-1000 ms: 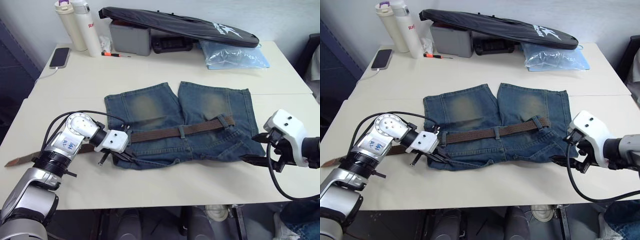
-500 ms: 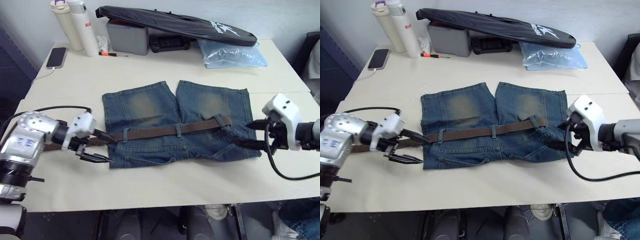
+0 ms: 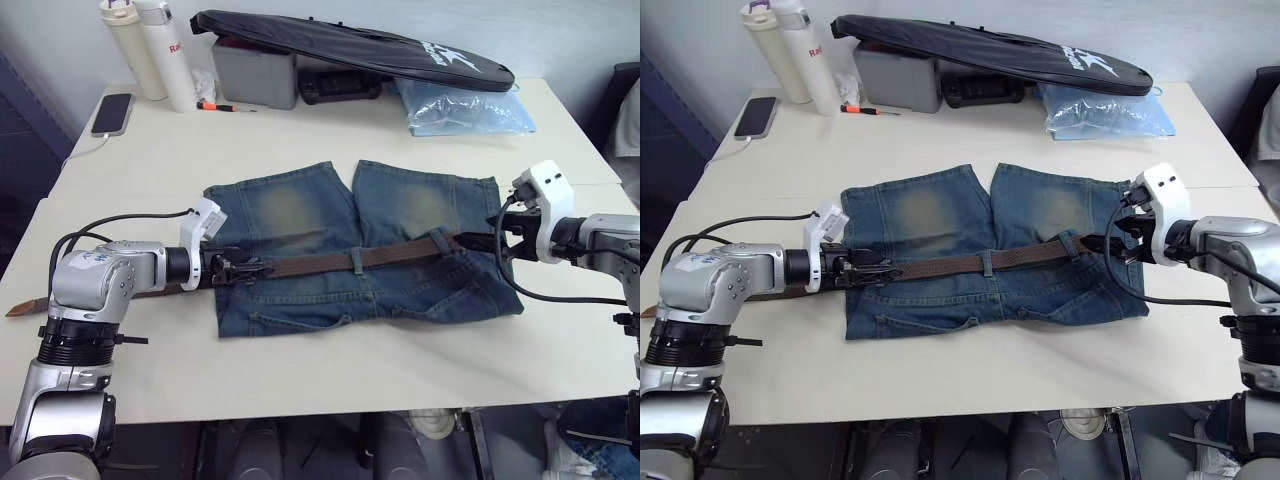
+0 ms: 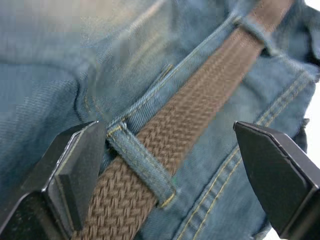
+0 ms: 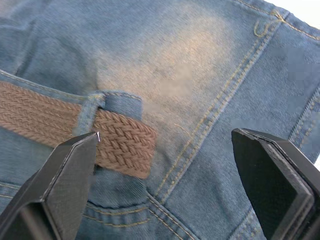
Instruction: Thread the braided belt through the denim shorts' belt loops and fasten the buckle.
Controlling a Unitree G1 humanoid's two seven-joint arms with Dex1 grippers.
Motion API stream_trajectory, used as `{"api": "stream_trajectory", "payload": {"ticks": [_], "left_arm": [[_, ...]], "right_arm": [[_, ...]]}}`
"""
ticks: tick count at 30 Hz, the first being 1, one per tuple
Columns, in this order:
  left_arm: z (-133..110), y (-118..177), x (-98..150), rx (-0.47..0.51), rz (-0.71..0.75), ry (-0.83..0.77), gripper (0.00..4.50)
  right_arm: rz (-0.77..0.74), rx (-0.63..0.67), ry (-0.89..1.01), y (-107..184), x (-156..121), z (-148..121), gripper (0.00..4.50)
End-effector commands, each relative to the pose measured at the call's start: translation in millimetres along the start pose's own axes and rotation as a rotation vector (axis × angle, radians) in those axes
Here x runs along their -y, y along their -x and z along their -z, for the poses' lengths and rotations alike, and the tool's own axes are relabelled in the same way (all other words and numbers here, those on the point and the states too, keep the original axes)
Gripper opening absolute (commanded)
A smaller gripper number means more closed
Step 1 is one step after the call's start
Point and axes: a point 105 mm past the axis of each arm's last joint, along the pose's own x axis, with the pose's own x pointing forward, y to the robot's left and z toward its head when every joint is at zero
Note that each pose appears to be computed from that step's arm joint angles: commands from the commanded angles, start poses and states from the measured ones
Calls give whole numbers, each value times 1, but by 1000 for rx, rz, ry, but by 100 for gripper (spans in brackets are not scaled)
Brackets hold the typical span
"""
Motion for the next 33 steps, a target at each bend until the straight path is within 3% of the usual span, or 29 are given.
{"api": "stream_trajectory", "payload": {"ticks": [1, 13, 21, 33], "left_arm": [[4, 6, 0, -42, -7, 1, 447], [-11, 22, -16, -9, -105, 24, 447], [3, 9, 9, -62, 37, 53, 447], [-15, 4, 19, 15, 132, 158, 447]], "right_arm": [[8, 47, 30, 4, 1, -12, 450], [9, 31, 35, 4, -3, -6, 450], [16, 38, 43, 4, -2, -8, 450], [31, 35, 42, 6, 0, -7, 450]]}}
